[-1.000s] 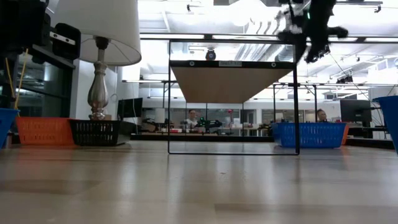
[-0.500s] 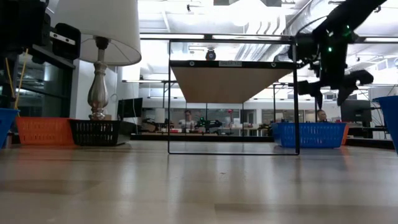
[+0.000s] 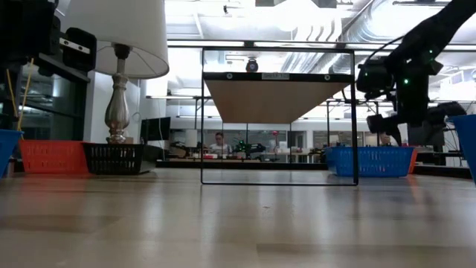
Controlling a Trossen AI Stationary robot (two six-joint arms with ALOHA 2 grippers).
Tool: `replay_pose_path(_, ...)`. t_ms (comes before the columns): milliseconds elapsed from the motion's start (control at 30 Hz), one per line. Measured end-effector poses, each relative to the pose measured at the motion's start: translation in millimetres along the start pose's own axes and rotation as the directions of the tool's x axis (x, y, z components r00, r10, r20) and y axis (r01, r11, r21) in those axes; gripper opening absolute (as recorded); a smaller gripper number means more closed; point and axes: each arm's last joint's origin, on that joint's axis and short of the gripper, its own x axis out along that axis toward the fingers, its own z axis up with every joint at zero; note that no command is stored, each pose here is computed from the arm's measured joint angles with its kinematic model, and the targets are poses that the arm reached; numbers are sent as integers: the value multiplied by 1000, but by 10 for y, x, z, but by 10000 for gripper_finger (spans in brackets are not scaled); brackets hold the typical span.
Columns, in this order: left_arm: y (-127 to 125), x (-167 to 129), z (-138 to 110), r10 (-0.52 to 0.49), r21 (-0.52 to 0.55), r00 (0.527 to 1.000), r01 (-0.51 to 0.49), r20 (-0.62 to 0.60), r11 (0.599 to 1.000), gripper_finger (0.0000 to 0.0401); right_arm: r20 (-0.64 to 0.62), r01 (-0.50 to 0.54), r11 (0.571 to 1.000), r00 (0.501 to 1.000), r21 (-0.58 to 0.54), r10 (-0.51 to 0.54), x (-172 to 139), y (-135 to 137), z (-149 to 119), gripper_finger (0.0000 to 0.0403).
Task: Stack baskets on shelf by color
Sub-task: Stack the right orange bin on top of the orange bin on the shelf
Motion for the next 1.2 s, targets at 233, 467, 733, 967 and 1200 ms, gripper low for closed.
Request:
replay_pose_path(233,0,0,0,0,0,1000,0,0,1000,1,19,-41,999,999,23,41,98,4,5,226)
replay_pose_path(467,0,0,1,0,0,1000,0,0,1000,1,-27,3,1000,1000,5,-3,251,7,-24,211)
replay_pose_path(733,0,0,0,0,0,1000,0,0,1000,1,-45,9,999,999,-37,-11,365,83,-67,125)
replay_pose_path(967,0,0,0,0,0,1000,0,0,1000,1,-38,14,998,999,-66,-17,326,66,-65,11)
replay_pose_path(1200,0,0,0,0,0,1000,0,0,1000,1,26,-42,997,999,-65,44,34,18,68,2)
